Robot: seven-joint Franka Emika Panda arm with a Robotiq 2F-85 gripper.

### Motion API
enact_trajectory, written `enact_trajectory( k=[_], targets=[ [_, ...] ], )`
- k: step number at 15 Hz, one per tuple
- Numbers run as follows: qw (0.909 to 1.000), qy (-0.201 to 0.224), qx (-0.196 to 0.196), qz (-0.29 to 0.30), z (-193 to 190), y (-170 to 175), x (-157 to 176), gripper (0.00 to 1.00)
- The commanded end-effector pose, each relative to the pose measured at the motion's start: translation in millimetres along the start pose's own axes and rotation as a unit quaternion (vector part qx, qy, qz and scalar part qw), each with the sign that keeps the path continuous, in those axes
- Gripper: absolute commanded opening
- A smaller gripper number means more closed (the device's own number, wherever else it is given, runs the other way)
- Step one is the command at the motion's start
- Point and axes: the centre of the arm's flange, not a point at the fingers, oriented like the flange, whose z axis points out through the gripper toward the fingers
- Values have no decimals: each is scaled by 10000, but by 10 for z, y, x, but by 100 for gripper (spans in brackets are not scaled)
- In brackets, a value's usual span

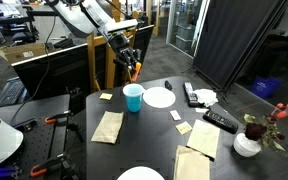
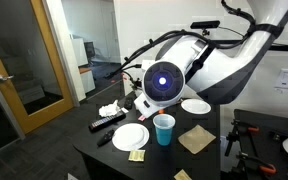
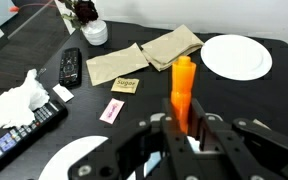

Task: Place the orange marker in the blue cup

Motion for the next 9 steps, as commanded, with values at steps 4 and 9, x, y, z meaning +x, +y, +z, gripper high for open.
enact_trajectory(
  k=[4,9],
  targets=[
    [9990,-290,180,273,164,-112,237,5],
    [9987,-329,265,282,257,-122,376,5]
  ],
)
